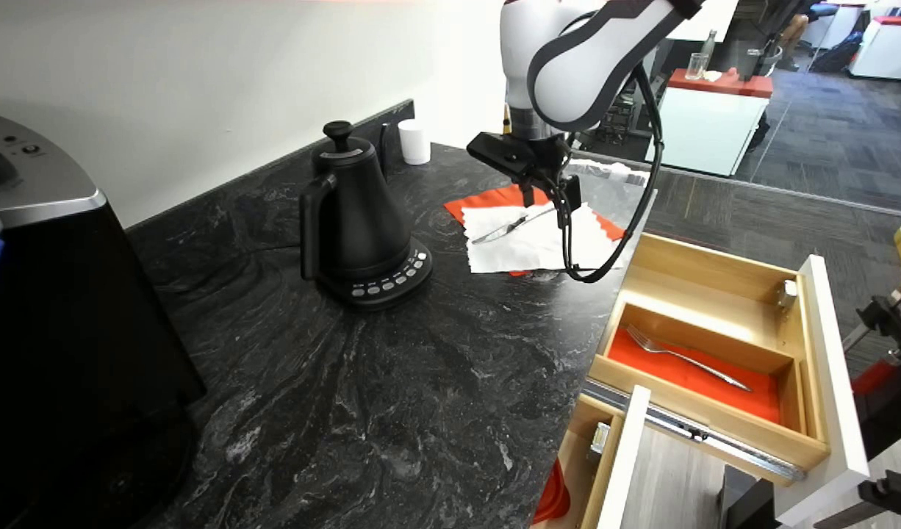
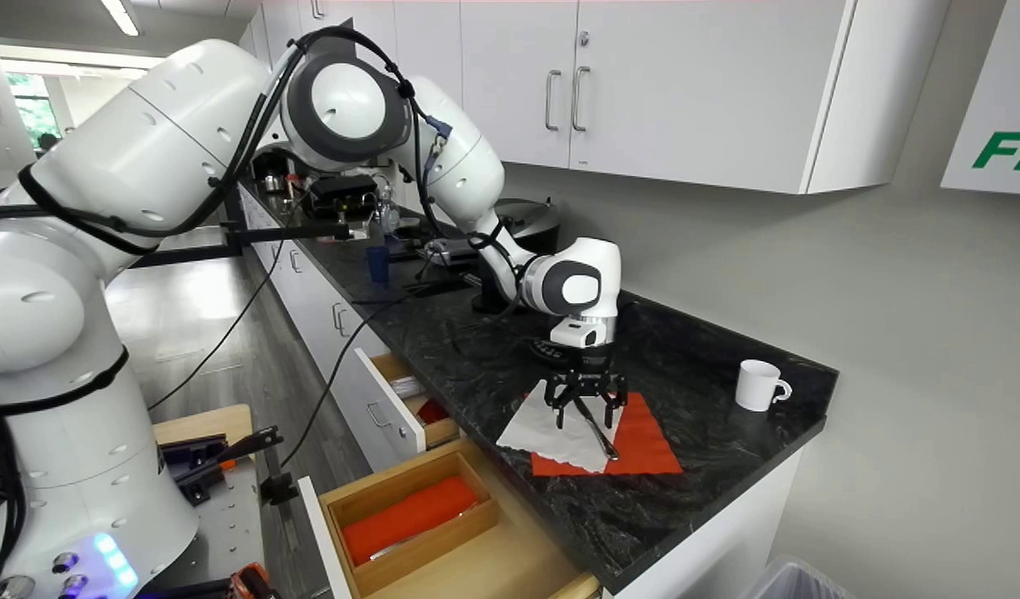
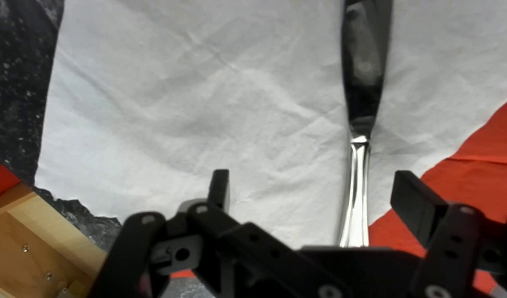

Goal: Put the fork and knife inside the box in the drawer

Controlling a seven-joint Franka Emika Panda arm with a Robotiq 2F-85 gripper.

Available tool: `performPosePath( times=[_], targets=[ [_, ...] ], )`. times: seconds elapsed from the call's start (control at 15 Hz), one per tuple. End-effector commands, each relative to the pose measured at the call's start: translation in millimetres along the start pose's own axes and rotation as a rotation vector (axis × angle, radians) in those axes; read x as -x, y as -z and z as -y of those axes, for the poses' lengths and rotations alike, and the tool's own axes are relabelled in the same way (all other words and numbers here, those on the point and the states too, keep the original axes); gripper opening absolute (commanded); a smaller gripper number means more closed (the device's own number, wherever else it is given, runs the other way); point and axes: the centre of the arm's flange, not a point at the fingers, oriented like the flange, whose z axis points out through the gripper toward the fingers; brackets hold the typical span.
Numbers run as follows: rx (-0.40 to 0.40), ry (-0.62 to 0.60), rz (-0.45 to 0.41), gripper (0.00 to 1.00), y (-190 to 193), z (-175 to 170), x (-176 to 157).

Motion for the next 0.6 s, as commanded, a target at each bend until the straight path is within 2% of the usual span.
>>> performPosePath(
  times=[0.0, 0.53],
  targets=[
    [-0.009, 0.015, 0.025, 1.0, 0.5, 5.4, -5.9],
    [-0.018, 0.04, 0.04, 1.0, -4.1, 11.2, -12.0]
  ],
)
